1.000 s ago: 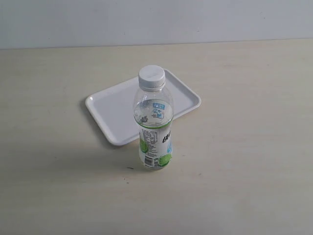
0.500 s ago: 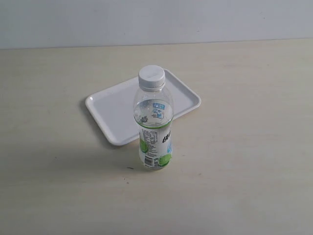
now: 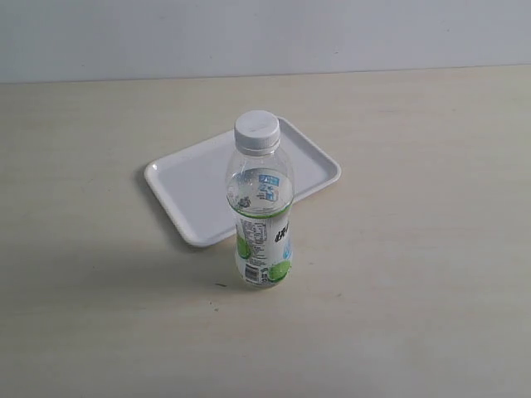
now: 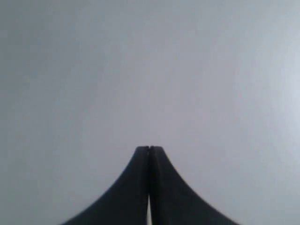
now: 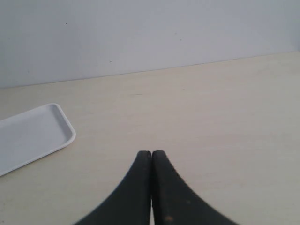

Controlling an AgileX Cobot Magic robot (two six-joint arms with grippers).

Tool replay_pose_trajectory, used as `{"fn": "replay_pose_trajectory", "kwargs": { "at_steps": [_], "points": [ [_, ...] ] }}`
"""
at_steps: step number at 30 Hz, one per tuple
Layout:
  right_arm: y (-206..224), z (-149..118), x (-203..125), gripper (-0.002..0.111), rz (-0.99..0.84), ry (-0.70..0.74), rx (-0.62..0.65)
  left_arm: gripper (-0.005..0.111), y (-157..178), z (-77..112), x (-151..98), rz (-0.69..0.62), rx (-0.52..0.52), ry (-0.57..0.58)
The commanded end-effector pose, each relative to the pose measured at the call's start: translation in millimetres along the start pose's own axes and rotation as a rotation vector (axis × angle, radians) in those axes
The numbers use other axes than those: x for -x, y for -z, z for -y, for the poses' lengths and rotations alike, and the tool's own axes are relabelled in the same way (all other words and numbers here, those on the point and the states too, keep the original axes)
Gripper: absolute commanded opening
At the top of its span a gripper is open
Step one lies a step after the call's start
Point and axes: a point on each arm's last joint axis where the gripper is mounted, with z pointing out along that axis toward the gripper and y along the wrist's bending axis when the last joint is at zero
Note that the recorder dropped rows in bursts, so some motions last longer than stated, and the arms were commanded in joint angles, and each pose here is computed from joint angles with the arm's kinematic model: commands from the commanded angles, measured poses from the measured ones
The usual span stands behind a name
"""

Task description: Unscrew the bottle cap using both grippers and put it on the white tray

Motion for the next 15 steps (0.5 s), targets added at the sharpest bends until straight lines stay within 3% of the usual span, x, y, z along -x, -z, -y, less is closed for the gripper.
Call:
{"fn": "replay_pose_trajectory", "kwargs": {
  "at_steps": [1,5,7,12,15],
  "points": [
    [0.0,0.3,-0.5,0.0,0.011,0.0,-0.004,0.0,-4.9,13.0,38.1,0.277,-0.097,-0.046],
    [0.0,0.3,-0.5,0.0,0.011,0.0,-0.004,0.0,-43.3,16.2,61.6,0.181,-0.053,-0.089],
    [0.0,0.3,-0.5,0.0,0.011,0.0,-0.004,0.0,-66.5,15.3,52.7,0.04,-0.056,-0.113],
    [0.0,0.3,-0.5,0.0,0.011,0.0,-0.004,0.0,-100.7,3.6,-14.0,-0.345,-0.111,-0.151],
    [0.0,0.3,-0.5,0.0,0.011,0.0,-0.004,0.0,-107.3,-0.5,-58.0,-0.48,-0.207,-0.135]
  ]
}}
